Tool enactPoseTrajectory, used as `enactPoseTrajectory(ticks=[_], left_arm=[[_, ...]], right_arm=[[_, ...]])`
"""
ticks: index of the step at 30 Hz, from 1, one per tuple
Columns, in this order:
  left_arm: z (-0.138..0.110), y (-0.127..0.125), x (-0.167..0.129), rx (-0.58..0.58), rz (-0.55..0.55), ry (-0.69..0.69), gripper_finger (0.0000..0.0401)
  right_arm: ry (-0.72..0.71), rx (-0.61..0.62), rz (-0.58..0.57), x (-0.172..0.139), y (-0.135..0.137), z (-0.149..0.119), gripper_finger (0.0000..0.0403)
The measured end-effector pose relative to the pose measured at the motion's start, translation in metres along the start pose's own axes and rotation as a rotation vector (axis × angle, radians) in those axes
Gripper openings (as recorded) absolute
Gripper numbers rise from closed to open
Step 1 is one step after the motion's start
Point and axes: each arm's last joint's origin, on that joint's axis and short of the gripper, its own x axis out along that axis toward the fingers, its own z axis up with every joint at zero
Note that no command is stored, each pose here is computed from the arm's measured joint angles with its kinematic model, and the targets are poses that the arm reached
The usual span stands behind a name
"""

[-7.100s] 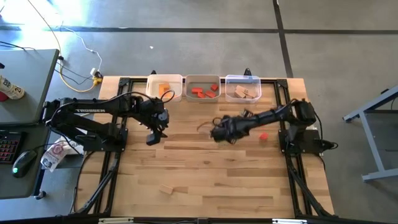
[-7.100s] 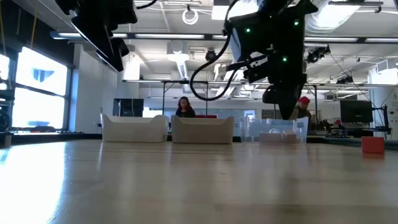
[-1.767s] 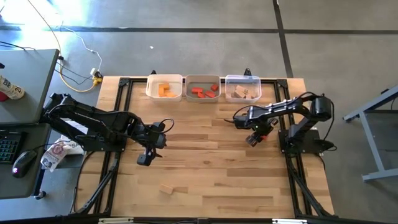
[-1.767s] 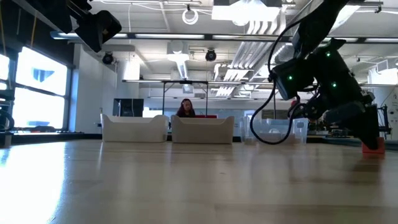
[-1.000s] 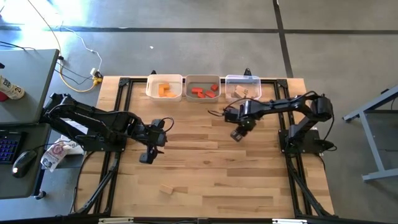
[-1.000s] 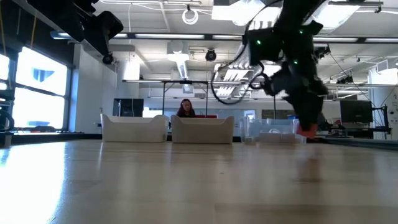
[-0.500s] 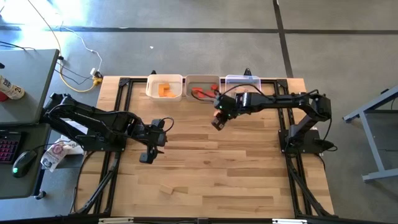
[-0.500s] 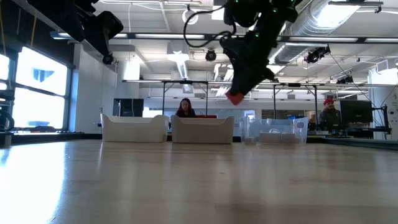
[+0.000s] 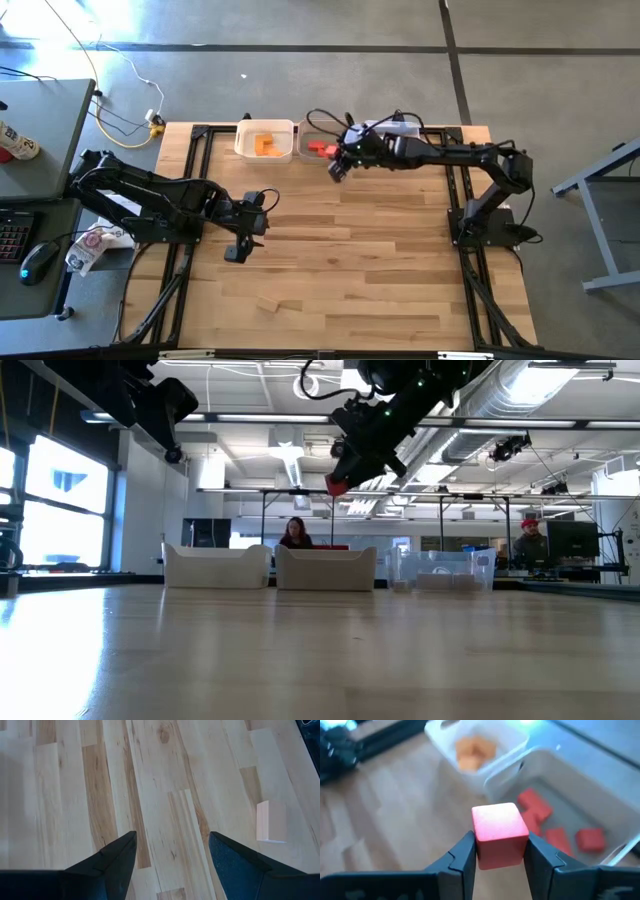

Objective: Sort & place blocks by color
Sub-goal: Put the orange block into the gray bin

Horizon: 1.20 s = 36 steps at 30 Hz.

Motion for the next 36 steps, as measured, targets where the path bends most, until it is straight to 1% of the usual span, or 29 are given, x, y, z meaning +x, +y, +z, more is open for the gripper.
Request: enactPoseTrajectory(ticks=[7, 14, 16, 20, 29, 32, 36], left_arm=[[0.000, 0.000, 0.000, 0.000, 0.000, 0.000, 0.0236], [0.000, 0.000, 0.000, -0.029, 0.000, 0.000, 0.0236], [0.000, 0.000, 0.000, -0.043, 0.000, 0.000, 0.0236], [-0.001, 0.000, 0.000, -0.061, 0.000, 0.006, 0.0236], [-0.001, 0.000, 0.000, -0.104, 0.001, 0.010, 0.0236], [-0.001, 0.000, 0.000, -0.105, 0.000, 0.010, 0.0236], [-0.001, 0.000, 0.000, -0.105, 0.000, 0.009, 0.0236]], right_arm=[[-0.115, -0.007, -0.069, 0.001, -0.012, 0.013, 0.0108], [-0.162, -0.034, -0.150, 0.010, -0.021, 0.017, 0.0108], [-0.145, -0.045, -0.185, 0.016, -0.024, 0.014, 0.0108], [-0.105, -0.050, -0.214, 0.034, -0.031, 0.007, 0.0108], [0.026, -0.056, -0.263, 0.082, -0.044, -0.022, 0.0108], [0.050, -0.061, -0.267, 0.092, -0.044, -0.029, 0.0108], [0.061, -0.049, -0.269, 0.095, -0.045, -0.032, 0.0108]])
